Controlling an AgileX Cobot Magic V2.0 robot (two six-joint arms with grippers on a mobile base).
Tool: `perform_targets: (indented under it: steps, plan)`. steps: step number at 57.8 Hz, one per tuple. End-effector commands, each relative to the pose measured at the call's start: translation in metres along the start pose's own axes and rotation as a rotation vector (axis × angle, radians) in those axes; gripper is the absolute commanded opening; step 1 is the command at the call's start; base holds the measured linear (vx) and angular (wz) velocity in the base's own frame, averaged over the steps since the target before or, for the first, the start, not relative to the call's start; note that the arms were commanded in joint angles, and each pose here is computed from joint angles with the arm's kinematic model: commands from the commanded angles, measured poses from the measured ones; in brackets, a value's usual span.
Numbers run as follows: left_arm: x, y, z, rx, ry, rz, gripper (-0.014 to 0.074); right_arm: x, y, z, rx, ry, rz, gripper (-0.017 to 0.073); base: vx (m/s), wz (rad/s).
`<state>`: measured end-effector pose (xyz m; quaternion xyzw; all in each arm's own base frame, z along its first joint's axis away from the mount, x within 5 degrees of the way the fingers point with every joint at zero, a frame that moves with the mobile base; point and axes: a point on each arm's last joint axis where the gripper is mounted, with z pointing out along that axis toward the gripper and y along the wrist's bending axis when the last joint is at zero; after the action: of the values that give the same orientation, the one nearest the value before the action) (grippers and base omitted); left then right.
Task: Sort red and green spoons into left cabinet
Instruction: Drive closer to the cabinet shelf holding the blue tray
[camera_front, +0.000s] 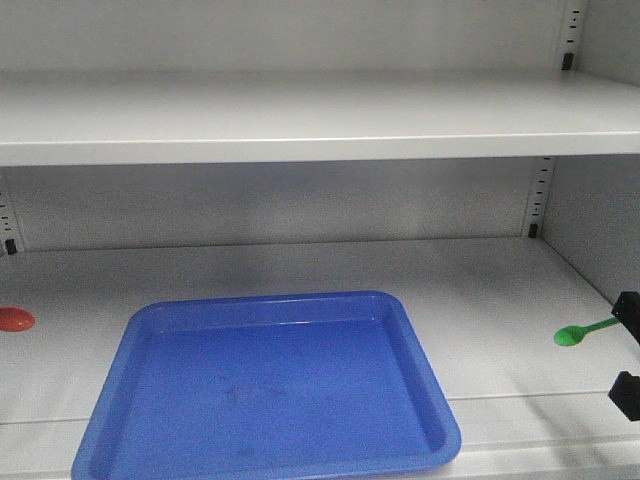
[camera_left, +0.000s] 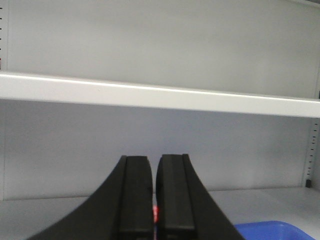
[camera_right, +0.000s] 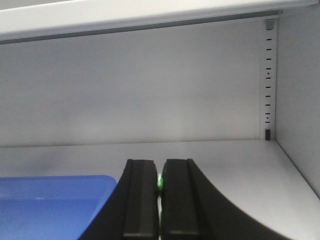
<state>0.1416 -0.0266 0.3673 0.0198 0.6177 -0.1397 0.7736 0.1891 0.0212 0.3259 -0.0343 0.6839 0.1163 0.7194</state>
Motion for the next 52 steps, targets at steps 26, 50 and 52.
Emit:
perform_targets:
  steps: [26,50,52]
  plan:
    - [-0.0186,-0.0048,0.0007,0.036,-0.104,-0.011,-0.0006,-0.0187,0.0052,-0.0005,-0.044,-0.104,0.0,-0.0001,0.14,0.04]
    - [-0.0186,-0.0048,0.0007,0.036,-0.104,-0.011,-0.0006,-0.0187,0.0052,-0.0005,-0.044,-0.104,0.0,-0.0001,0.02,0.02]
    - [-0.0186,-0.0048,0.0007,0.036,-0.104,-0.011,-0.0006,-0.0187,0.0052,-0.0005,-0.044,-0.104,0.0,-0.0001,0.0,0.0]
